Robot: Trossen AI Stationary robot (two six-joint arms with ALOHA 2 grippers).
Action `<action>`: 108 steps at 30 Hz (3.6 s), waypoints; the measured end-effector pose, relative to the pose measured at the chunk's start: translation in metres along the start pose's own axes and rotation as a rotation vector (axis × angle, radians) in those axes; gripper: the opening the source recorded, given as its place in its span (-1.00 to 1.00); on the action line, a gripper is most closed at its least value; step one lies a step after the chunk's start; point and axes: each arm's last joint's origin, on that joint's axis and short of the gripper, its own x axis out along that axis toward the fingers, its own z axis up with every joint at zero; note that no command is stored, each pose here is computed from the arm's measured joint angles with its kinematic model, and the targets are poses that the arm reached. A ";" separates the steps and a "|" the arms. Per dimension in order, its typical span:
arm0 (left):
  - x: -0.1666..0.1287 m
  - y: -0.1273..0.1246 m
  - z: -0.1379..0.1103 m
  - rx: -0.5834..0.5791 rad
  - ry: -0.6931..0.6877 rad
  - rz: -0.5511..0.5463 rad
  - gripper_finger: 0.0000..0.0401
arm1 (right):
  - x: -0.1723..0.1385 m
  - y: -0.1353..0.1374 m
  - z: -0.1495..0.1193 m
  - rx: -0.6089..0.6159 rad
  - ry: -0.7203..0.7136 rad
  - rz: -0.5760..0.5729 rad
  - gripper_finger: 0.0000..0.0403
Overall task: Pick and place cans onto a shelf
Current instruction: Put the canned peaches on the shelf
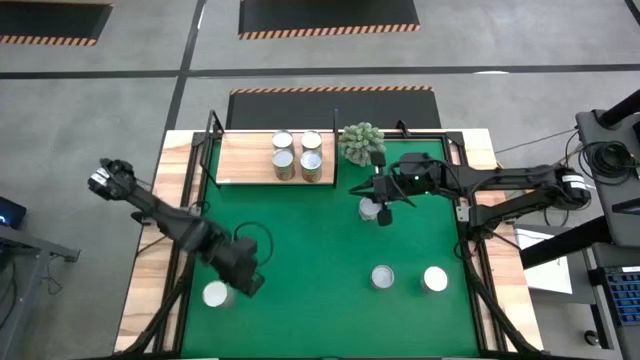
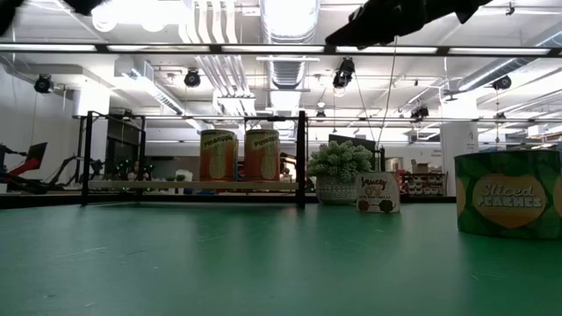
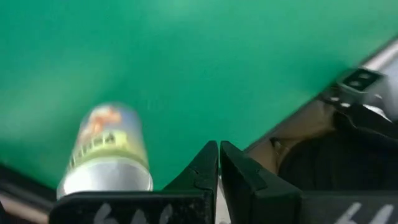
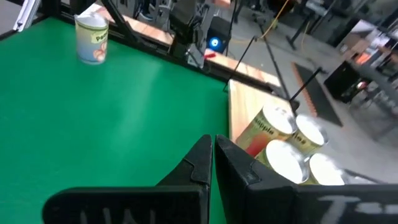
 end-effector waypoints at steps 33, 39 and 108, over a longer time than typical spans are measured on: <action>0.030 0.022 -0.048 -0.226 -0.056 0.350 0.97 | 0.005 -0.004 0.008 -0.098 -0.101 -0.047 -0.96; 0.036 0.022 -0.051 -0.215 -0.062 0.374 0.93 | 0.005 -0.004 0.008 -0.099 -0.099 -0.046 -0.96; -0.118 0.148 0.235 0.075 -0.209 0.615 0.54 | 0.005 -0.001 0.000 -0.018 -0.018 -0.008 -0.96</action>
